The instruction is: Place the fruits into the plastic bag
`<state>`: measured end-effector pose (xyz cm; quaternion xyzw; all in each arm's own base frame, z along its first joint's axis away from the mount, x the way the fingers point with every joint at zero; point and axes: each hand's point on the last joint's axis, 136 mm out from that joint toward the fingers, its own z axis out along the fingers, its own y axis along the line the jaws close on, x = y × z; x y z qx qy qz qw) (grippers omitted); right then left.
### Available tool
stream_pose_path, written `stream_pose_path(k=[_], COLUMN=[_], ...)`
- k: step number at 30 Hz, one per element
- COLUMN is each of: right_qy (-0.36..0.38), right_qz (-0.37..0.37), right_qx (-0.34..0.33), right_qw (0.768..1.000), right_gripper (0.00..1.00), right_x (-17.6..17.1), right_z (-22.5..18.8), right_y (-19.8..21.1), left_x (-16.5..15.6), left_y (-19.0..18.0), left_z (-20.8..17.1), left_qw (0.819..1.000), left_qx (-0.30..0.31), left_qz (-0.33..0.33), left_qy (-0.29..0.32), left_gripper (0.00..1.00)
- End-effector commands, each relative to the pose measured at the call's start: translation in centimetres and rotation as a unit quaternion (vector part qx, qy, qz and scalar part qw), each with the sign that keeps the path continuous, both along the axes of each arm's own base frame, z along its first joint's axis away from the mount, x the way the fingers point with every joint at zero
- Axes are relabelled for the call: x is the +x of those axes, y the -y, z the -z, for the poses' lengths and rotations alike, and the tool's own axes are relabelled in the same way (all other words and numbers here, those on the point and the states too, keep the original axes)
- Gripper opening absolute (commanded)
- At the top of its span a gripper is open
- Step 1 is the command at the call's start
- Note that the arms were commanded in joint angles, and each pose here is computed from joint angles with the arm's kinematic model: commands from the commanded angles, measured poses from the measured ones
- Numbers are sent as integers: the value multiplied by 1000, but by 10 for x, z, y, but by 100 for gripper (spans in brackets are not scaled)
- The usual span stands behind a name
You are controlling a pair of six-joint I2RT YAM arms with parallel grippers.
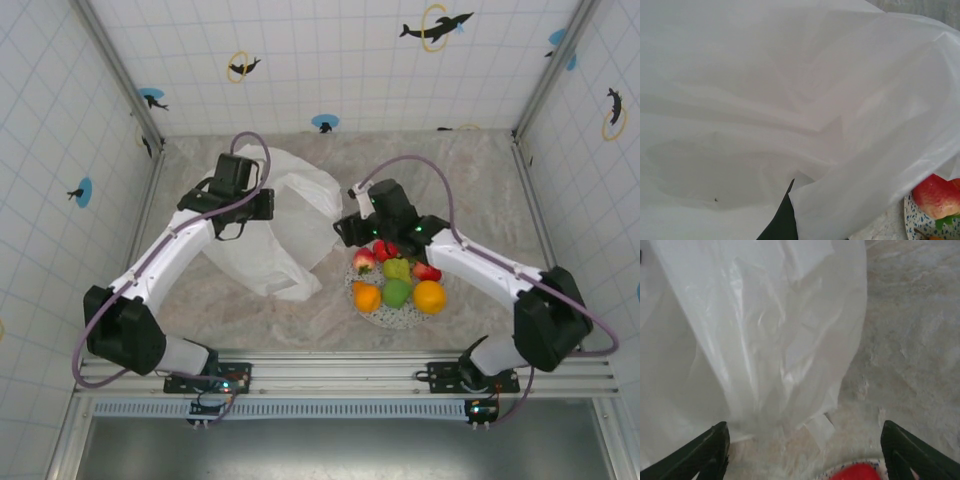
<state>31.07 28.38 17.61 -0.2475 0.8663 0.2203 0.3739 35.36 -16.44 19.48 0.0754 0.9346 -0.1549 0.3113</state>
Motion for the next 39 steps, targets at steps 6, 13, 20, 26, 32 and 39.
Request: stream_pose_path(k=[6, 13, 20, 26, 32, 39], right_qy=[-60, -96, -110, -119, -125, -123], right_qz=[50, 6, -25, -33, -51, -54], right_qx=[-24, -91, -161, -225, -262, -319], right_qw=[997, 991, 980, 967, 955, 938], right_gripper=[93, 94, 97, 97, 95, 90], right_x=[-65, -115, -133, -129, -128, -122], right_z=[26, 52, 77, 94, 109, 122], right_y=[45, 43, 33, 33, 27, 35], left_x=[-3, -4, -5, -6, -7, -8], left_y=[-1, 0, 0, 1, 2, 3], left_z=[16, 18, 17, 16, 16, 15], left_qw=[999, 999, 999, 999, 999, 999], left_qx=[-17, -20, -23, -28, -29, -31], left_qz=[-29, -26, -22, -18, -14, -10], left_qy=[-22, -19, -14, -13, -13, -11], left_gripper=[0, 0, 0, 0, 0, 0])
